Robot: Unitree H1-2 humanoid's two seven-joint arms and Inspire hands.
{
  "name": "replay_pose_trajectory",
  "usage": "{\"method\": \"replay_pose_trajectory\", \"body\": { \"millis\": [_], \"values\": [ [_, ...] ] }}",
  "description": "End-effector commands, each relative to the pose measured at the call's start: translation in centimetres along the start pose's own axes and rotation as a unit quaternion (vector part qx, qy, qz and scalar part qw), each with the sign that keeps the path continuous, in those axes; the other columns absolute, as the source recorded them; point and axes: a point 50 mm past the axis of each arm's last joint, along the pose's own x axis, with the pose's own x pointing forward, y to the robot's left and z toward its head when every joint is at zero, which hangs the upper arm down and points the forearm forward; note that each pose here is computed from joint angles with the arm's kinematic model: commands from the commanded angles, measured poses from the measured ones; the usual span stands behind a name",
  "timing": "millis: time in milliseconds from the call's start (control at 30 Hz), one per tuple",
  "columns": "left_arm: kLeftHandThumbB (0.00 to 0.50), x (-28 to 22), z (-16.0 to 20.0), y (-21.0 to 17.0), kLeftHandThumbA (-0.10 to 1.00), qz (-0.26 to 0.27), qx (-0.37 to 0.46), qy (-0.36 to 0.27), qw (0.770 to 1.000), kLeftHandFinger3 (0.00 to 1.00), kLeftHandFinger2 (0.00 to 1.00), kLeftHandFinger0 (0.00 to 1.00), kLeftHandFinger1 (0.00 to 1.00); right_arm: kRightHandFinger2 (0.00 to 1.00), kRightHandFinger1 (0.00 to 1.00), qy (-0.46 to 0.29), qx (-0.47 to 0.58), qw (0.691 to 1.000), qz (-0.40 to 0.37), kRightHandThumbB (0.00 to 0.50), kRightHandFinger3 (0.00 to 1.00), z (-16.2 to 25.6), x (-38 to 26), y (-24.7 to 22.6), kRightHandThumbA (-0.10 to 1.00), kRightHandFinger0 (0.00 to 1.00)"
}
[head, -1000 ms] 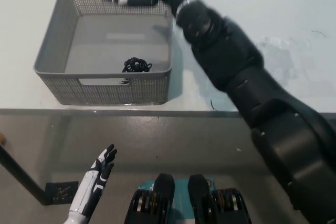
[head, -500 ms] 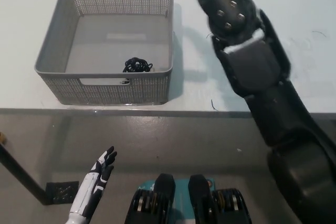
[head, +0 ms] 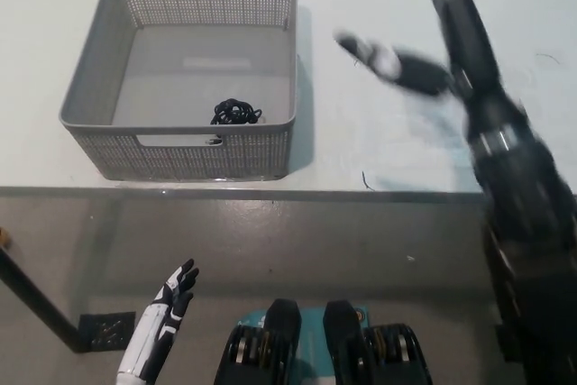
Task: Use the right hand to pick up a webcam and put it into a container on the left side
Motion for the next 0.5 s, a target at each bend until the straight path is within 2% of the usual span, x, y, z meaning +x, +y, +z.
{"method": "replay_pose_trajectory", "body": {
  "millis": [0,67,200,233,300,367,467],
  "values": [
    [0.064,0.1,1.1,1.7,1.00,0.004,0.009,-0.025,1.000,1.00,1.00,1.00,1.00,1.00,1.00,-0.047,0.064,0.997,-0.013,0.273,1.00,1.3,-5.5,-2.2,1.00,1.00],
    [0.060,-0.4,0.9,1.4,1.00,0.004,0.008,-0.017,1.000,1.00,1.00,1.00,1.00,1.00,1.00,0.009,0.081,0.997,-0.007,0.292,1.00,-1.0,-8.3,-1.7,1.00,1.00],
    [0.060,0.1,0.8,1.1,1.00,0.007,0.001,-0.019,1.000,1.00,1.00,1.00,1.00,1.00,1.00,0.074,0.102,0.992,0.012,0.251,1.00,-4.0,-11.9,-0.6,1.00,1.00],
    [0.070,0.1,0.7,1.0,1.00,0.007,-0.003,-0.018,1.000,1.00,1.00,1.00,1.00,1.00,1.00,0.093,0.120,0.988,0.010,0.224,1.00,-5.1,-13.3,0.0,1.00,1.00],
    [0.073,0.2,0.6,1.1,1.00,0.008,-0.005,-0.019,1.000,1.00,1.00,1.00,1.00,1.00,1.00,0.116,0.157,0.981,-0.005,0.240,1.00,-6.0,-14.7,0.7,1.00,1.00],
    [0.084,1.0,0.7,1.3,1.00,0.012,-0.007,-0.024,1.000,1.00,1.00,1.00,1.00,1.00,1.00,0.143,0.186,0.972,-0.011,0.203,1.00,-7.6,-16.2,1.5,1.00,1.00],
    [0.067,1.0,0.5,1.4,1.00,0.017,-0.009,-0.021,1.000,1.00,1.00,1.00,1.00,1.00,1.00,0.177,0.219,0.959,-0.020,0.178,1.00,-8.7,-18.5,3.1,1.00,1.00]
  ]
}}
